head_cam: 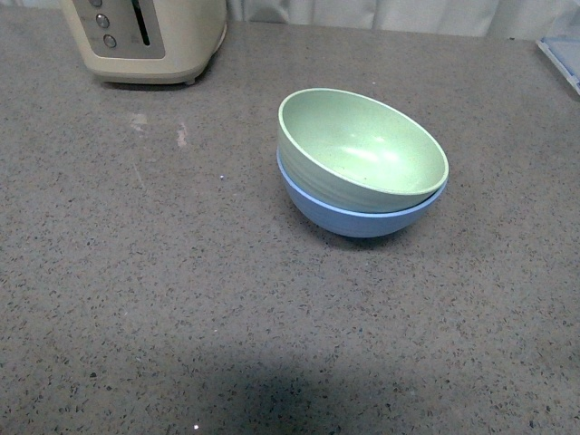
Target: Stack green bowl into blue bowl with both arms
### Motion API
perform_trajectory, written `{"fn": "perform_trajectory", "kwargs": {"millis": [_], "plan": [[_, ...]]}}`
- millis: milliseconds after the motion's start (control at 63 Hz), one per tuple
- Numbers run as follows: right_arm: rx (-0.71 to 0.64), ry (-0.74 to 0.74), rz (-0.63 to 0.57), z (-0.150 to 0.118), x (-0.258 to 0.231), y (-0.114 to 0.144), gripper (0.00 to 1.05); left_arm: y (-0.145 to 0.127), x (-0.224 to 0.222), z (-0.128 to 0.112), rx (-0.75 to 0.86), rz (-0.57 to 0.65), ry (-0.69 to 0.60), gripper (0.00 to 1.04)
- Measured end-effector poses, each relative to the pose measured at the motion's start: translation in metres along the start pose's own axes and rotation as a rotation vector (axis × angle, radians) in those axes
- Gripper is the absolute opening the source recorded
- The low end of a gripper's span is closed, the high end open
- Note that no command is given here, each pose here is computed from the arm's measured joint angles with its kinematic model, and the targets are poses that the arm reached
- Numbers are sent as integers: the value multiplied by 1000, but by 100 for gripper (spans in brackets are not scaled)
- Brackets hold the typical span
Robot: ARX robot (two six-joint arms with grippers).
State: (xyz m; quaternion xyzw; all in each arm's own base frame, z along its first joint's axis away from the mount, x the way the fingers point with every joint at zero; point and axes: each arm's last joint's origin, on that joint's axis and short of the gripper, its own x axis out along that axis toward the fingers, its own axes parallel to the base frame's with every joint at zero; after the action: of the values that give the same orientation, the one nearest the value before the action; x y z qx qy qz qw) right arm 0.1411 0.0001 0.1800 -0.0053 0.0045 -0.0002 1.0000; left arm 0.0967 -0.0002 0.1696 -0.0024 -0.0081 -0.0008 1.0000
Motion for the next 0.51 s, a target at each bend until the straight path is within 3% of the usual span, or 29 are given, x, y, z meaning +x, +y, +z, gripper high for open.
{"fn": "perform_trajectory", "kwargs": {"millis": [508], "plan": [[0, -19, 0, -12, -22, 0, 1, 0, 0, 0, 0, 0, 0, 98]]}}
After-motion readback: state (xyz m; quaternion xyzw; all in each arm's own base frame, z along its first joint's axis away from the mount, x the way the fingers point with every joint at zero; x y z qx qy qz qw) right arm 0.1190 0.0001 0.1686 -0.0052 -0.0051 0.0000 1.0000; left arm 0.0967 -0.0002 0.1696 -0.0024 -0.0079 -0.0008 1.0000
